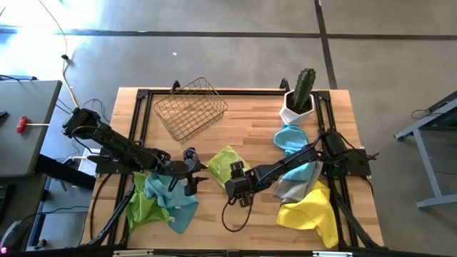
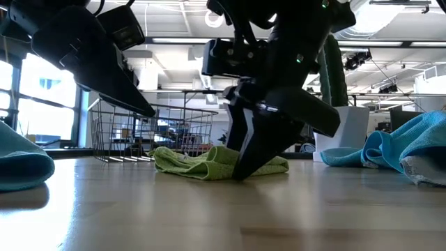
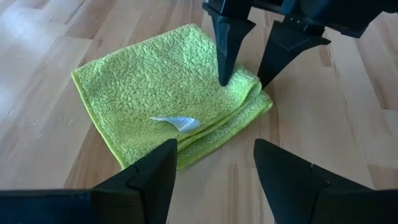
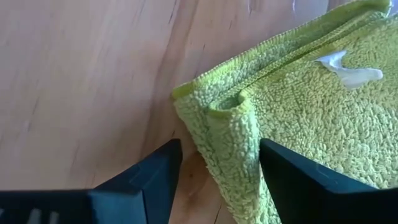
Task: Fold microfiber towels
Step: Put the folded light green microfiber towel into the wire basket
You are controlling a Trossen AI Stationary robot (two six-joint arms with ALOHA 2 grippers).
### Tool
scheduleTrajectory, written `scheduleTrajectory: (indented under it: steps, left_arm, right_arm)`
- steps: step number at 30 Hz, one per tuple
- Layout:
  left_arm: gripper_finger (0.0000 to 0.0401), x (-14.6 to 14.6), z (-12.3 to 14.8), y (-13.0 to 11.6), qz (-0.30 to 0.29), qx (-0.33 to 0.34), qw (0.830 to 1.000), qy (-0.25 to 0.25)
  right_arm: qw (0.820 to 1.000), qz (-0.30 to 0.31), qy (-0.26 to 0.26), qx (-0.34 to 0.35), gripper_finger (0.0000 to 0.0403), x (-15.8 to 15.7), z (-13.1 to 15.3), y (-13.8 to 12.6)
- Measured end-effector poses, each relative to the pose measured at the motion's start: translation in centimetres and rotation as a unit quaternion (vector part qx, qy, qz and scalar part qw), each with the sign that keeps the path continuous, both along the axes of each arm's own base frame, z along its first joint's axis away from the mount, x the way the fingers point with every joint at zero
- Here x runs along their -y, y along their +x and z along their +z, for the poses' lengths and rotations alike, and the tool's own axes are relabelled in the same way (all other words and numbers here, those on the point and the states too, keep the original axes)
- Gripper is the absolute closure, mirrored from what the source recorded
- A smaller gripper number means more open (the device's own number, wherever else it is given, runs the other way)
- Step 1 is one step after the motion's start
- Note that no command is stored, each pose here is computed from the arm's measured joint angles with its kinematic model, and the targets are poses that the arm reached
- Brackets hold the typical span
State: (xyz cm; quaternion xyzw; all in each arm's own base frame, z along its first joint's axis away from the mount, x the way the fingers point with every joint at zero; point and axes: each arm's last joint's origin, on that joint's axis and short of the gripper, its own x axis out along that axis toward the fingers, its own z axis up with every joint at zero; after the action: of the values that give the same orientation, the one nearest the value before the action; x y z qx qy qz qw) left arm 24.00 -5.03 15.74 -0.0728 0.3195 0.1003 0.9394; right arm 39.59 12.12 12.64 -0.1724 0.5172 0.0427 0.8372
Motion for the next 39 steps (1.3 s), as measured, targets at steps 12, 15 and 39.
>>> scheduleTrajectory:
  steps: [12,15,39]
  left_arm:
    - [0.0198,0.2,0.0,0.0,-0.027,-0.002,0.999,-0.026]
    - [0.0198,0.5,0.2,0.2,-0.046,0.006,0.997,-0.059]
    - [0.0198,2.8,0.8,-0.1,-0.188,0.031,0.966,0.173]
  right_arm:
    - [0.996,-0.081,0.038,0.010,0.0286,1.8,-0.2,0.6]
    - [0.996,-0.082,0.037,0.010,0.0334,1.8,-0.2,0.6]
    - [0.994,-0.099,0.045,-0.022,0.0402,2.9,5.4,2.9]
